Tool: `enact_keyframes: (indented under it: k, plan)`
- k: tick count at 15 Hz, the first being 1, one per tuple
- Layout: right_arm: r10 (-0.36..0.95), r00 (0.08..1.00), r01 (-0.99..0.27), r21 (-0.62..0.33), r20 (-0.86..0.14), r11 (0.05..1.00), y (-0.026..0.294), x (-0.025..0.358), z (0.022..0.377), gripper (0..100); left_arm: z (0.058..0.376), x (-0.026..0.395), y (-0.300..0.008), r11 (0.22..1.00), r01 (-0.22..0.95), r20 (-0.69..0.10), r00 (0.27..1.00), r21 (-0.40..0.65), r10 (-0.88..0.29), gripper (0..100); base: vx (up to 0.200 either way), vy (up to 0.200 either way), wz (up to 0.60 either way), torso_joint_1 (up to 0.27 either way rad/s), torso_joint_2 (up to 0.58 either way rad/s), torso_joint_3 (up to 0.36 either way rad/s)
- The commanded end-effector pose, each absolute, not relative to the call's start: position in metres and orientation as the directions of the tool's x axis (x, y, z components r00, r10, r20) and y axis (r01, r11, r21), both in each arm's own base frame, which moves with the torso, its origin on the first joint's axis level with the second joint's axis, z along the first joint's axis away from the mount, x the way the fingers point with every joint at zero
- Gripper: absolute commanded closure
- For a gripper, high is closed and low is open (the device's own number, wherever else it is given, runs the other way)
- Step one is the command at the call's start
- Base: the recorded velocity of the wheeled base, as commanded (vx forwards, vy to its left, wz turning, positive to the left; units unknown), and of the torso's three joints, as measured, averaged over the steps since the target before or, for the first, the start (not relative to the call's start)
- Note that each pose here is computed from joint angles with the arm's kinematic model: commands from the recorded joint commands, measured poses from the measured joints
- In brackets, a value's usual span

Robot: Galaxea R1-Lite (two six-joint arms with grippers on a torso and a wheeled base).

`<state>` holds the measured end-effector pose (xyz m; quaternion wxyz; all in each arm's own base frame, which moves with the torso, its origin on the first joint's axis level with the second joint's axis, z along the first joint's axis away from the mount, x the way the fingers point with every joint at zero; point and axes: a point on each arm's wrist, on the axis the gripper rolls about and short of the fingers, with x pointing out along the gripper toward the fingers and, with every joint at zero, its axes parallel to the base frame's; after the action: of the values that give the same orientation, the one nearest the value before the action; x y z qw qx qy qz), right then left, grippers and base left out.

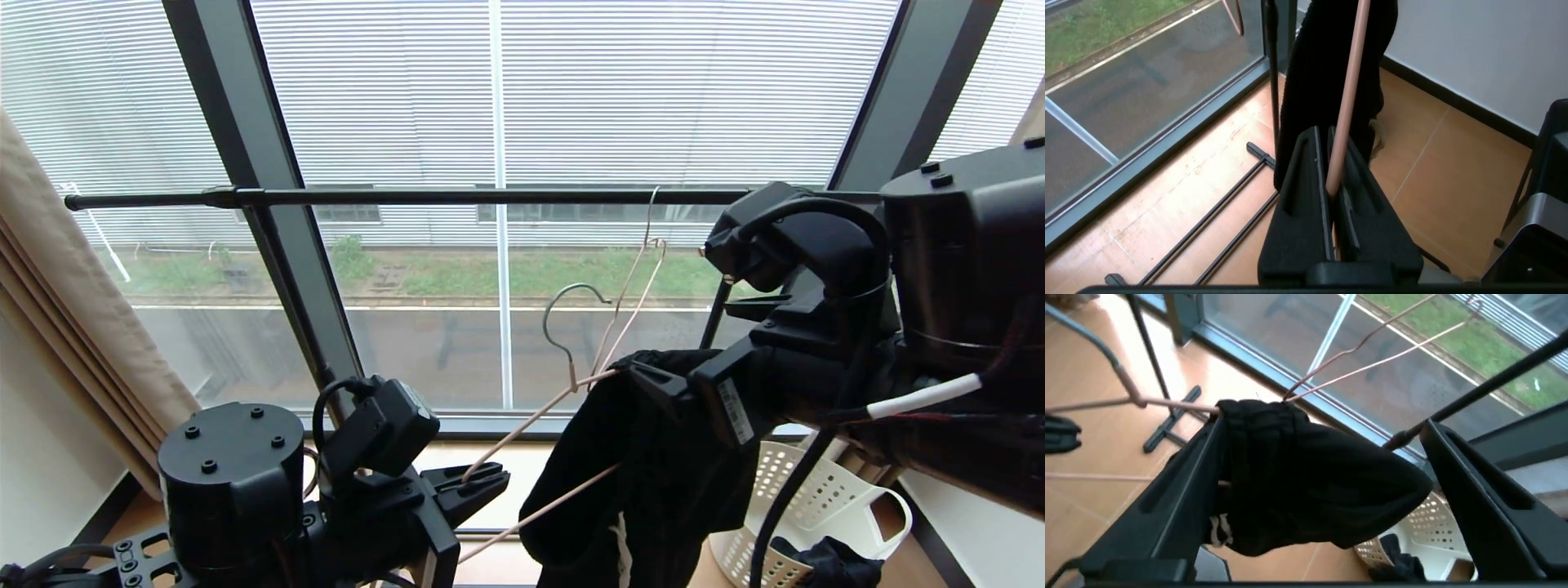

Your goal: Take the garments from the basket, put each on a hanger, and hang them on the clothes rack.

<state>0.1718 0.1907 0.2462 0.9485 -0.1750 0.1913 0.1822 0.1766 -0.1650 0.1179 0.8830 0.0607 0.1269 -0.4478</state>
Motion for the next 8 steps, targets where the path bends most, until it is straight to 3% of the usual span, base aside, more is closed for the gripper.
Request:
enact_keyframes:
  k: [1, 2, 3, 5, 8]
  plan:
    - [0.345, 0.826, -0.495, -0.281, -0.445, 0.822, 0.151, 0.181, 0.263, 0, 0.117, 0.176, -0.164, 0.592, 0.806, -0.280, 0.567, -0.006, -0.775, 100, 0.000, 0.000, 0.00, 0.000, 0.00, 0.000]
    - [0.348, 0.815, -0.514, -0.301, -0.463, 0.803, 0.145, 0.184, 0.264, 0, 0.117, 0.176, -0.164, 0.592, 0.806, -0.280, 0.567, -0.006, -0.775, 100, 0.000, 0.000, 0.00, 0.000, 0.00, 0.000]
    - [0.375, 0.755, -0.603, -0.345, -0.538, 0.720, 0.123, 0.195, 0.263, 0, 0.116, 0.175, -0.164, 0.585, 0.811, -0.286, 0.563, 0.008, -0.776, 100, 0.000, 0.000, 0.00, 0.000, 0.00, 0.000]
    - [0.485, 0.625, -0.741, -0.269, -0.611, 0.616, 0.109, 0.211, 0.261, 0, 0.113, 0.173, -0.162, 0.579, 0.815, -0.299, 0.557, 0.019, -0.775, 100, 0.000, 0.000, 0.00, 0.000, 0.00, 0.000]
    - [0.540, 0.498, -0.852, -0.267, -0.679, 0.450, 0.105, 0.240, 0.261, 0, 0.112, 0.170, -0.162, 0.564, 0.825, -0.303, 0.548, 0.041, -0.780, 100, 0.000, 0.000, 0.00, 0.000, 0.00, 0.000]
